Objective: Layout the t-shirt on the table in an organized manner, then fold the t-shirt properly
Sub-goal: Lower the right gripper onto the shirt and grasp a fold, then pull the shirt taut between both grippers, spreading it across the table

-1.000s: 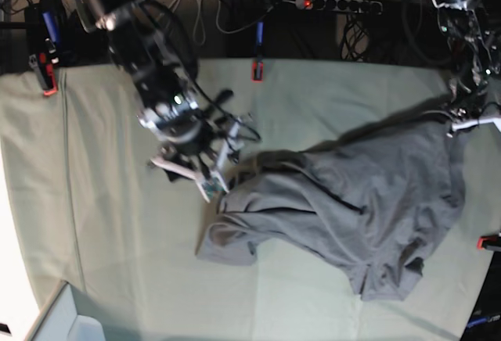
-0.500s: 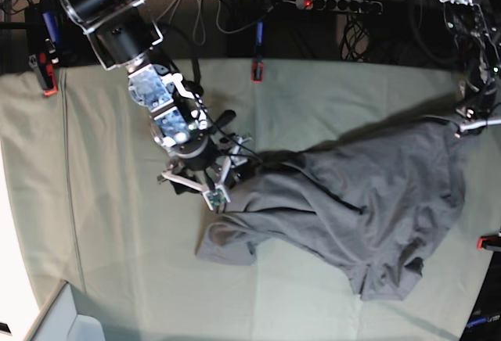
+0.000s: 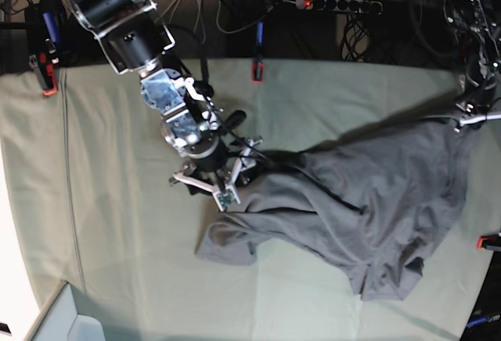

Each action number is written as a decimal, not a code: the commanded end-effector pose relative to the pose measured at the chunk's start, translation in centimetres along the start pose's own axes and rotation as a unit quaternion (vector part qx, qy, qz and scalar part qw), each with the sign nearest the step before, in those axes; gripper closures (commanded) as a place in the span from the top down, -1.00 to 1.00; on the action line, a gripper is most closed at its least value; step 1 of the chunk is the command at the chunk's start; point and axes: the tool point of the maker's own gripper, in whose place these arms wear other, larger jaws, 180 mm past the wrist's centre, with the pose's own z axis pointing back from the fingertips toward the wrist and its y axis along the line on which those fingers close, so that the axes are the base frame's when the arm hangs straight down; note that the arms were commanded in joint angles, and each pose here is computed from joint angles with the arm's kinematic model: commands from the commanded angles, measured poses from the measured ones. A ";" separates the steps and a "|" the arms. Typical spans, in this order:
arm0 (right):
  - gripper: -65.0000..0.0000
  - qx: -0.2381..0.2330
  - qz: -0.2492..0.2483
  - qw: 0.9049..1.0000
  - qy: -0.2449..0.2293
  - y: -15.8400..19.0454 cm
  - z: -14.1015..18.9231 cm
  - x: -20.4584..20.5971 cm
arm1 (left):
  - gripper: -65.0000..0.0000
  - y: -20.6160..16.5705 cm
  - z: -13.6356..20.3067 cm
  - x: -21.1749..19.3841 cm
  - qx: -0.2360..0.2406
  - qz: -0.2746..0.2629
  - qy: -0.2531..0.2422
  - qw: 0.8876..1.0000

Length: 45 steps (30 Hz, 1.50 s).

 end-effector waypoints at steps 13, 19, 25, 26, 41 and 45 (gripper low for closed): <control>-1.00 -0.038 -0.029 0.994 -0.102 -3.3 5.9 5.6 | -0.99 -1.4 1.7 6.0 -0.025 -0.028 -0.076 0.996; -1.00 -0.042 -0.017 0.988 -0.146 -3.6 11.8 9.2 | -0.99 -3.1 4.4 11.0 -0.048 -0.033 -0.142 0.988; -1.00 -0.077 -0.026 0.982 -0.172 -6.1 14.8 10.7 | -0.99 -4.1 5.5 14.1 -0.056 -0.019 -0.148 0.987; -1.00 -0.083 -0.027 0.981 -0.172 -6.7 14.8 10.6 | -0.99 -4.5 5.2 14.3 -0.059 -0.014 -0.145 0.988; -0.99 -0.110 -0.027 0.991 -0.075 -11.3 6.1 7.9 | -0.99 -5.7 1.6 10.5 -0.064 0.004 -0.073 0.995; -0.55 -0.117 -0.023 0.989 -0.092 -12.3 5.7 10.1 | -0.99 -6.7 0.9 11.4 -0.072 0.016 -0.080 0.994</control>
